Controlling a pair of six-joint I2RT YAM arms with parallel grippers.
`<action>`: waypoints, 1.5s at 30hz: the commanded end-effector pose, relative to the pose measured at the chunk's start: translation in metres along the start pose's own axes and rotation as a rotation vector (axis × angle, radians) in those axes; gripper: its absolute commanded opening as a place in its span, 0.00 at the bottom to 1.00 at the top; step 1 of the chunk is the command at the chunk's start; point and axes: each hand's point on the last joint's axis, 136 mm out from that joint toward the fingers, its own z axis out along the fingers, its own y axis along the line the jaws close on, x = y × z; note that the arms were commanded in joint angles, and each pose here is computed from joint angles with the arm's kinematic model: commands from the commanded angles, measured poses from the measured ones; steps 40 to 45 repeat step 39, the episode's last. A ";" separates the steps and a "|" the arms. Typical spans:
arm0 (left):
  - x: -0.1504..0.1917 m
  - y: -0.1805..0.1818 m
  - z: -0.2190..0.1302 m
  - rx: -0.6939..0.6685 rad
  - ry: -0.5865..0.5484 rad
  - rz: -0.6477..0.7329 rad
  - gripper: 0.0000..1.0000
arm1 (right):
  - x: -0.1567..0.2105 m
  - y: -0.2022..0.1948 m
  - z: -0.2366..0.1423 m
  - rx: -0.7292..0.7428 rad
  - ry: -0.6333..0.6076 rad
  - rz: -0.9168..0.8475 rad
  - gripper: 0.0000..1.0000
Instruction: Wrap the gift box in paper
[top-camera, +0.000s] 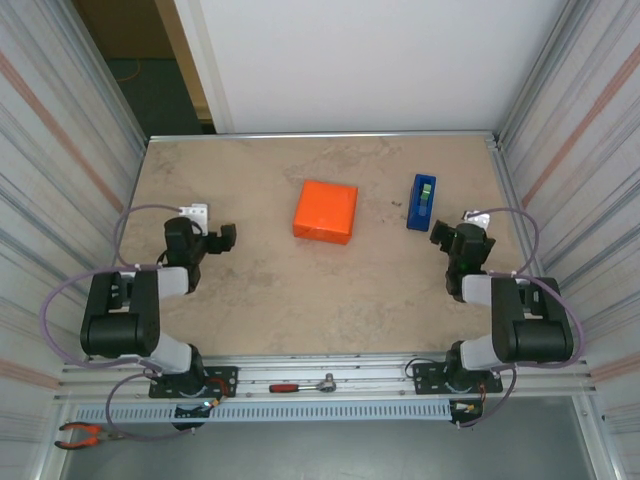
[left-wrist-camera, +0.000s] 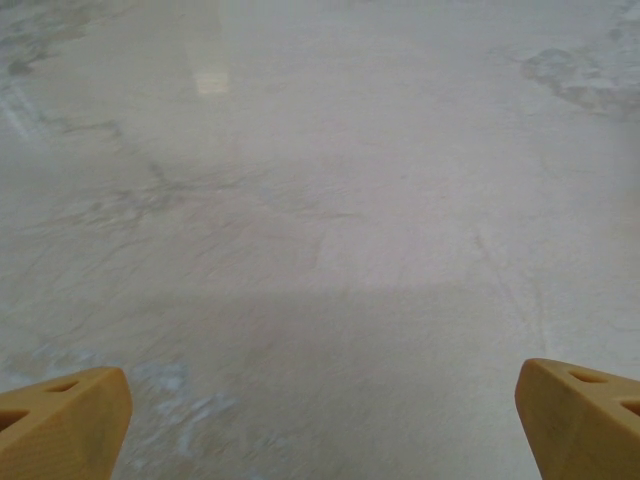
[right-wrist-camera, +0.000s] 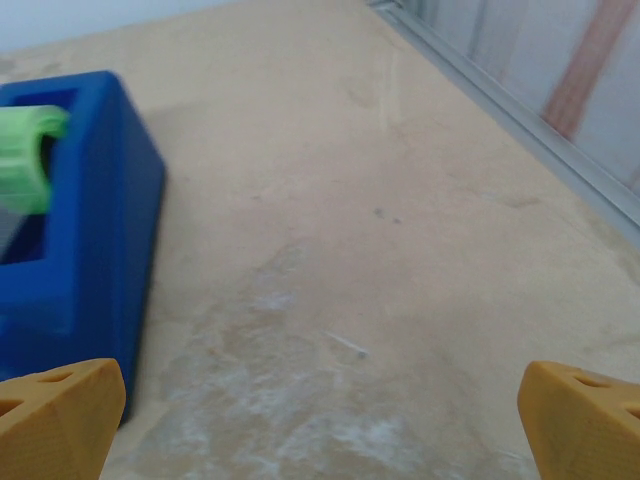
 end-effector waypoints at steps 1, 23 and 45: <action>-0.011 -0.009 0.000 0.036 -0.064 0.055 0.99 | -0.014 0.016 0.003 -0.064 -0.057 -0.061 0.99; -0.009 -0.008 0.000 0.022 -0.074 0.057 0.99 | -0.003 0.029 0.016 -0.154 -0.010 -0.077 0.99; -0.009 -0.006 -0.001 -0.006 -0.076 0.060 0.99 | -0.002 0.030 0.016 -0.164 -0.004 -0.077 0.99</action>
